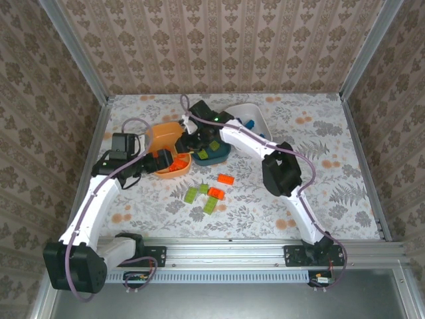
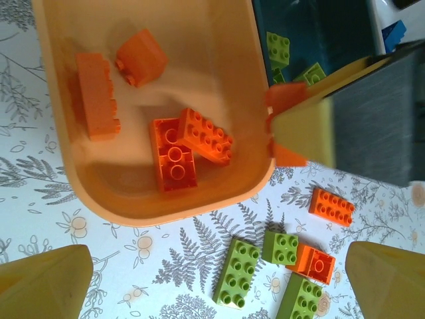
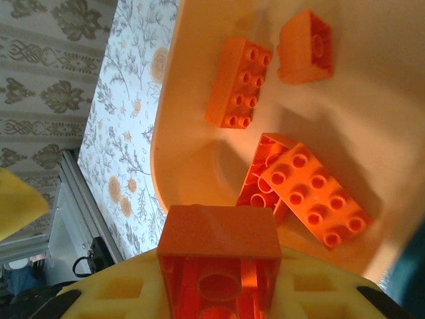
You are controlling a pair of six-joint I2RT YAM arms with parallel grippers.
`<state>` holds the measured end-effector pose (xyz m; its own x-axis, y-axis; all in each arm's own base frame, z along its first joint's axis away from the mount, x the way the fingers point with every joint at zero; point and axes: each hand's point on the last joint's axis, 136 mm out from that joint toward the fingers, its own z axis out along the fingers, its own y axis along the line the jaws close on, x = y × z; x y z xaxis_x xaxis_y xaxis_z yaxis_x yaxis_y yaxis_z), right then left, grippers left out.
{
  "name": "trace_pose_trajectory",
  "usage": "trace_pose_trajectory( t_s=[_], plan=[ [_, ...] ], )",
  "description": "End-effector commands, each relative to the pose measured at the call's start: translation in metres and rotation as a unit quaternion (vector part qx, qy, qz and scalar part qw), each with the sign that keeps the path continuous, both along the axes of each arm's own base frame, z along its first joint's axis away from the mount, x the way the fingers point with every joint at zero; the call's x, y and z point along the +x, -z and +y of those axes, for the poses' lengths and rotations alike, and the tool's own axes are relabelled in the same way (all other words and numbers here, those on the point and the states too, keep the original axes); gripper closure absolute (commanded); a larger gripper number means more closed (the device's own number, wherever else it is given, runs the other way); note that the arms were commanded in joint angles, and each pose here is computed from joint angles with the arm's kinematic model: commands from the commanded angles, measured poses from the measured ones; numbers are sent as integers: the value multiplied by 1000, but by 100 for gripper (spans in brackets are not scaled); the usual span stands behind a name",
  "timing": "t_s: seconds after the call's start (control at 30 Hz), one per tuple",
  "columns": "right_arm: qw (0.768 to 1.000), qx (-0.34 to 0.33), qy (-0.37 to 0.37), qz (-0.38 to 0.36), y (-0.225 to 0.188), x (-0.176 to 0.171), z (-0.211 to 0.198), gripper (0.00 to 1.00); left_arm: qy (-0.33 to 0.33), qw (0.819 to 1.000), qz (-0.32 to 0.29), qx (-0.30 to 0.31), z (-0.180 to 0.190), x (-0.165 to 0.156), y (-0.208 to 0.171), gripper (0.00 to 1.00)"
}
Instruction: Sort the legos into containers by color
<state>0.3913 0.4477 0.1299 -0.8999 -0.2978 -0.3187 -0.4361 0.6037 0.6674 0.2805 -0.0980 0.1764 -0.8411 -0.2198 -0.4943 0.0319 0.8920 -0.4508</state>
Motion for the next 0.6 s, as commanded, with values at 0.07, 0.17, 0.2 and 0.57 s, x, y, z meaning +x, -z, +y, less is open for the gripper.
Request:
trace_pose_trajectory(
  t_s=[0.07,0.17,0.2,0.57],
  plan=[
    [1000,0,1,23,1,-2,5,64,-9,1000,18,-6,7,-13,6,0],
    [1000,-7,2,21,3,-2,3,57,-13,1000,19,-8,9,-15,8,0],
    [1000,-9,2,19,2,-2,2,52,-13,1000,19,-9,9,-15,8,0],
    [998,-20,-9,-54,-32,0,-11,37,-19,1000,9,-11,11,-11,3,0]
  ],
)
